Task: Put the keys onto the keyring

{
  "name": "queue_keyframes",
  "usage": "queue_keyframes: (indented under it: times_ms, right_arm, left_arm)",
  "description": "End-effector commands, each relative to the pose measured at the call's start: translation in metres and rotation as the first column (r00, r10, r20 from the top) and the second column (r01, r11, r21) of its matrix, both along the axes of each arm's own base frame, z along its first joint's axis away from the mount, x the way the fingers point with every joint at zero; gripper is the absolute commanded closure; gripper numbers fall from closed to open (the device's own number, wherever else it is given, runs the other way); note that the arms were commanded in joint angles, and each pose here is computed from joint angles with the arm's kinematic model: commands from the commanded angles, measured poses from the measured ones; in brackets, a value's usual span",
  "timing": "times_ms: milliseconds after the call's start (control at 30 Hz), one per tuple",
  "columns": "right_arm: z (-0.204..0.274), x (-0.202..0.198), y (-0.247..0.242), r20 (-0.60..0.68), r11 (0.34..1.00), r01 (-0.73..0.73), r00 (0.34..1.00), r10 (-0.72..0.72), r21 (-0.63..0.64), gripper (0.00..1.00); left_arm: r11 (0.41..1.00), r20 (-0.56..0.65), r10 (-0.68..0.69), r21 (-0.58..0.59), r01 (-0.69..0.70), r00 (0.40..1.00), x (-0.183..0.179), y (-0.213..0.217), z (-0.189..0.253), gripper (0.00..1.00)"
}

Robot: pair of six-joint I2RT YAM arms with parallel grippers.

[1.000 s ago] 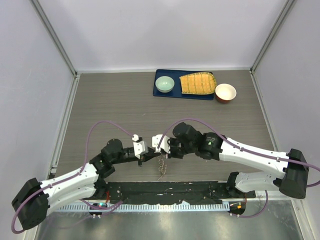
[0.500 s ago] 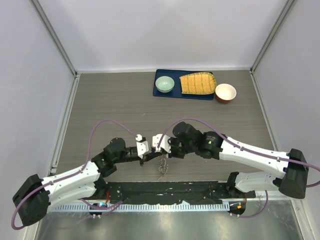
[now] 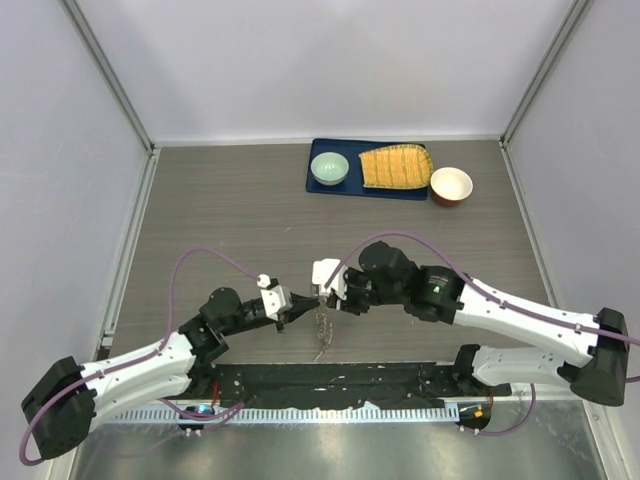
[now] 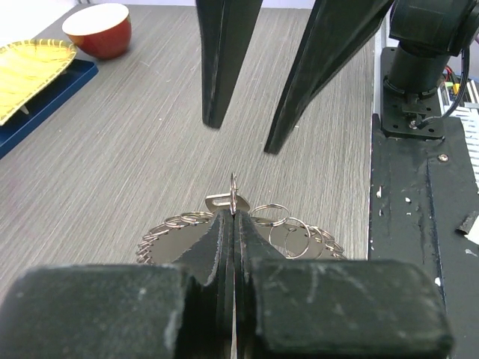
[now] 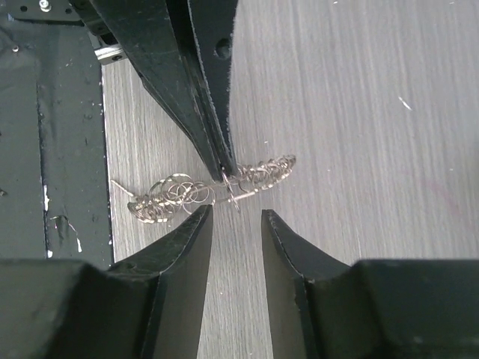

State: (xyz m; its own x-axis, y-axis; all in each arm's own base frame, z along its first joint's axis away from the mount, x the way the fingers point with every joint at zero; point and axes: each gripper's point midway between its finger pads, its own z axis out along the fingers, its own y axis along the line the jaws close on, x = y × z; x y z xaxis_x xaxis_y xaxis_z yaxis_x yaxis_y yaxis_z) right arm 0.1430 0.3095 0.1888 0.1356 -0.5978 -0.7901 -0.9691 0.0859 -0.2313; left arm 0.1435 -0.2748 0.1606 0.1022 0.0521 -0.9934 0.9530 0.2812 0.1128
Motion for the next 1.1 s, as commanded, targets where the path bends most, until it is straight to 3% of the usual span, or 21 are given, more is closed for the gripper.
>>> queue_keyframes:
  times_ms: [0,600,1067]
  right_arm:
    - [0.022,0.006,-0.007,0.03,0.994,0.061,0.998,-0.064,0.093,0.61]
    - [0.016,-0.001,0.001,0.028,0.989,-0.049,0.999,0.046,0.138,0.68]
    - [0.014,-0.005,0.003,0.005,0.987,-0.078,0.997,0.078,0.14,0.9]
  left_arm:
    - [0.99,0.085,0.021,-0.14,-0.008,0.996,0.002,-0.001,0.04,1.0]
    - [0.979,0.117,-0.09,-0.173,0.11,0.989,-0.018,-0.006,0.049,1.0]
    - [0.978,0.112,-0.099,-0.173,0.117,0.989,-0.019,-0.007,0.049,1.0]
